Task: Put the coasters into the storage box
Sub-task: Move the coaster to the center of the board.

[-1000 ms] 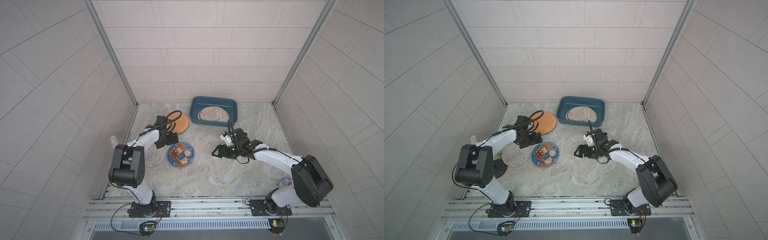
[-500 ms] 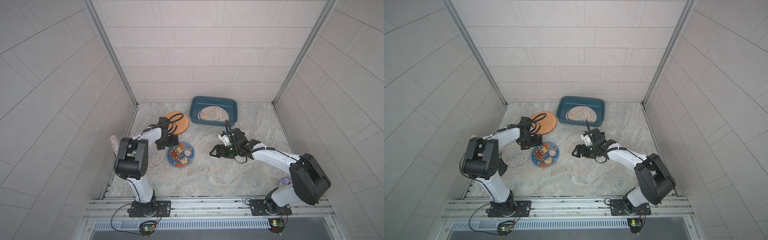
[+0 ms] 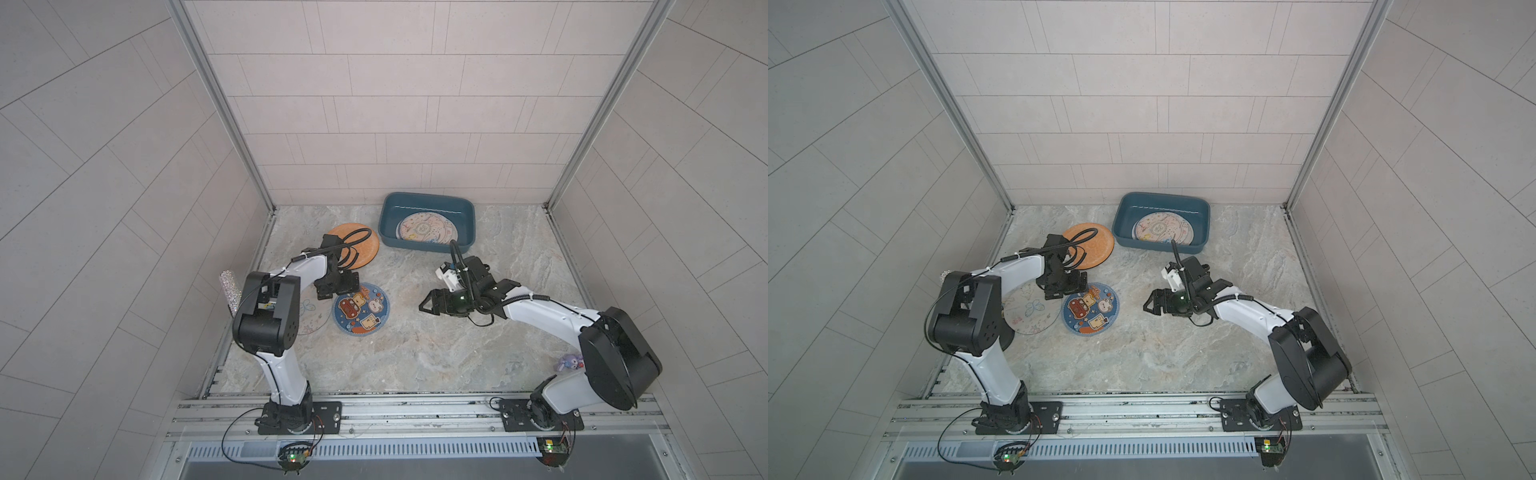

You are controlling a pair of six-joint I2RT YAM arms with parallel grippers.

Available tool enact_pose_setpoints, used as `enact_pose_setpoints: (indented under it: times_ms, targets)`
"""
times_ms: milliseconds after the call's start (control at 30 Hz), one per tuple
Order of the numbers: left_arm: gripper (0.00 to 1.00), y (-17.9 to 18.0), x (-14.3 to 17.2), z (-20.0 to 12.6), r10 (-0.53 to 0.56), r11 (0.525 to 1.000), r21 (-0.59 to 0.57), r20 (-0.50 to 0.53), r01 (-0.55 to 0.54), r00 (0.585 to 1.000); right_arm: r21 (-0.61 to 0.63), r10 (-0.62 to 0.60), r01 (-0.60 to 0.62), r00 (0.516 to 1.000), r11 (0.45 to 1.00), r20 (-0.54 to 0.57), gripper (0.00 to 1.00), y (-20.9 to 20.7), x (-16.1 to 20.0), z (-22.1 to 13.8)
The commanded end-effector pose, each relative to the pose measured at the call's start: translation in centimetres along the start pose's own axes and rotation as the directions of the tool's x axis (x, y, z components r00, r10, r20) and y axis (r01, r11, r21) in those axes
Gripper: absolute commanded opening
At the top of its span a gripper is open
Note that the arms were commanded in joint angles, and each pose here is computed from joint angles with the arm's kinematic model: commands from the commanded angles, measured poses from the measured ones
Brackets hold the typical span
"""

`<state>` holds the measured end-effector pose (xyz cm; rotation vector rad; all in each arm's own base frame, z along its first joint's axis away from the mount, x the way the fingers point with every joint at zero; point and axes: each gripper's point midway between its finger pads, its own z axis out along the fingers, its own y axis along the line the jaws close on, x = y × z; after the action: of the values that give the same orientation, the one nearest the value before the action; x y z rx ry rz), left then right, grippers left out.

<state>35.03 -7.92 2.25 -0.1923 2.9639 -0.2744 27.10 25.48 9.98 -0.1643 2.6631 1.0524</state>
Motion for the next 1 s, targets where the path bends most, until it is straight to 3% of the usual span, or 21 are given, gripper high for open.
enact_pose_setpoints:
  times_ms: [0, 533, 967]
  targets:
    - [0.92, -0.7, 1.3, 0.6, 0.024, 1.0, 0.0, -0.05, -0.024, 0.998, -0.002, -0.009, 0.009, 1.0, 1.0, 0.02, 0.88, 0.4, -0.6, -0.1]
    - [0.9, -2.0, 6.7, 1.2, 0.016, 1.0, 0.014, -0.177, -0.013, 0.984, 0.007, -0.013, 0.012, 1.0, 1.0, 0.023, 0.88, 0.3, -0.6, -0.1]
    - [0.9, -6.0, 9.7, 0.8, 0.057, 0.996, 0.076, -0.183, -0.043, 0.981, 0.063, -0.041, 0.042, 0.999, 0.997, -0.01, 0.88, -0.3, -0.3, 1.1]
